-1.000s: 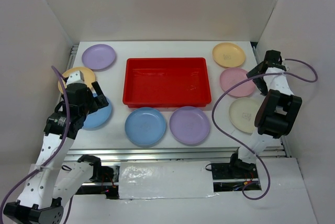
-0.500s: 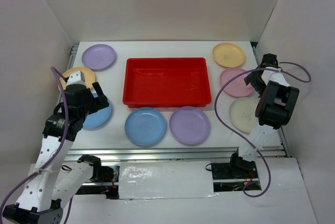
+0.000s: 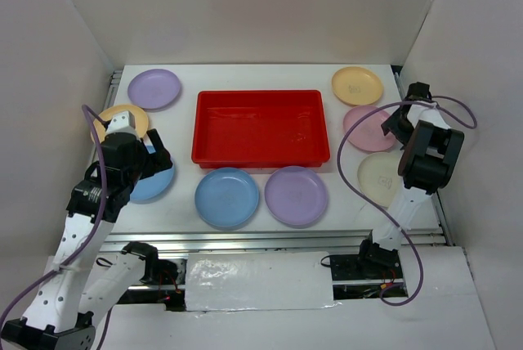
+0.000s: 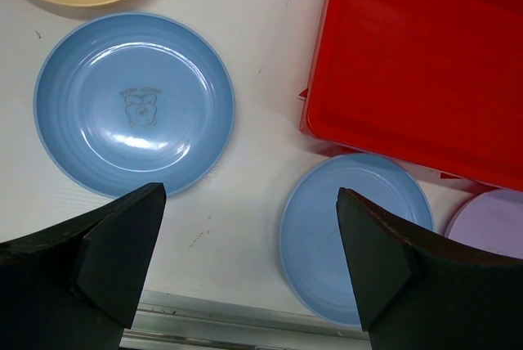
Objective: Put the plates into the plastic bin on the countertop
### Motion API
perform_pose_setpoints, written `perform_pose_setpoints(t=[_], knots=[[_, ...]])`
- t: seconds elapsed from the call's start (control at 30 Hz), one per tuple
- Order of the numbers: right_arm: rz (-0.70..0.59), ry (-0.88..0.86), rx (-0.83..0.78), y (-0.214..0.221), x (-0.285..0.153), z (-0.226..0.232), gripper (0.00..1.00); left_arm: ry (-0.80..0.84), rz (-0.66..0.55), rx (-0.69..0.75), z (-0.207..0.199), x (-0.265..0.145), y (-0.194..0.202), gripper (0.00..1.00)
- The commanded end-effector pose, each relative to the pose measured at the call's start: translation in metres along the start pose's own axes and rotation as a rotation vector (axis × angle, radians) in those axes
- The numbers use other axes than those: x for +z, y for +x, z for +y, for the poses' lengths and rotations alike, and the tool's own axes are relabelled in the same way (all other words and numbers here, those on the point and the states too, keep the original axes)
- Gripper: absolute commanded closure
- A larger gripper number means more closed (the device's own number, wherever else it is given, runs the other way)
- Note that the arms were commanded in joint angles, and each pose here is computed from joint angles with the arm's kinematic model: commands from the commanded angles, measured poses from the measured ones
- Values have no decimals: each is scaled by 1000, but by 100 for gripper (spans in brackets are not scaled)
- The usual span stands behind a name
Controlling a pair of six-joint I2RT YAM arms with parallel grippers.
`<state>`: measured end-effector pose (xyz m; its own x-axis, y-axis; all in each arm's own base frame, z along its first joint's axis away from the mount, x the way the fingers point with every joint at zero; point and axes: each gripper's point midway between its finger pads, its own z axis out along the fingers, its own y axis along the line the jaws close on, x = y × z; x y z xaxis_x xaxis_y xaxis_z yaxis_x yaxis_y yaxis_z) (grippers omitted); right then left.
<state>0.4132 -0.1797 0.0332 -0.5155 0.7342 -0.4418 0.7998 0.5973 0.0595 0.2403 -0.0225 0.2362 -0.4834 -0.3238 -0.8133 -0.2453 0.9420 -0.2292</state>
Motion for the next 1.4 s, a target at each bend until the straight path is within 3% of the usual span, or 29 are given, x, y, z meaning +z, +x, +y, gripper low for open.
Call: perform_pose_setpoints(t=[0.0, 0.27, 0.43, 0.5, 0.63, 0.67, 0.73, 0.83, 0.93, 1.1, 1.37], knots=[[14, 2, -20, -7, 4, 4, 22, 16, -41, 8, -3, -3, -9, 1], [28, -2, -41, -9, 6, 8, 23, 13, -46, 10, -3, -5, -9, 1], [25, 9, -45, -10, 7, 8, 32, 7, -44, 13, -3, -4, -9, 1], [17, 19, -43, -11, 7, 7, 46, 7, -41, 15, -4, -3, -8, 1], [16, 33, -43, -11, 8, 6, 52, 5, -40, 17, -4, -3, -8, 1], [15, 33, -43, -11, 9, 6, 58, 2, -38, 17, -3, -3, -8, 1], [17, 34, -38, -12, 8, 6, 84, 1, -39, 17, -3, -3, -8, 1], [26, 26, -33, -10, 7, 7, 95, -1, -39, 17, -3, -3, -8, 1], [25, 15, -22, -9, 1, 10, 100, -2, -38, 18, -3, -3, -8, 1], [-21, -20, 7, -17, -25, 21, 100, -4, -33, 18, -3, -1, -7, 1], [-211, -214, 77, -53, -141, 56, 100, -13, -29, 16, -2, 0, -7, 1]])
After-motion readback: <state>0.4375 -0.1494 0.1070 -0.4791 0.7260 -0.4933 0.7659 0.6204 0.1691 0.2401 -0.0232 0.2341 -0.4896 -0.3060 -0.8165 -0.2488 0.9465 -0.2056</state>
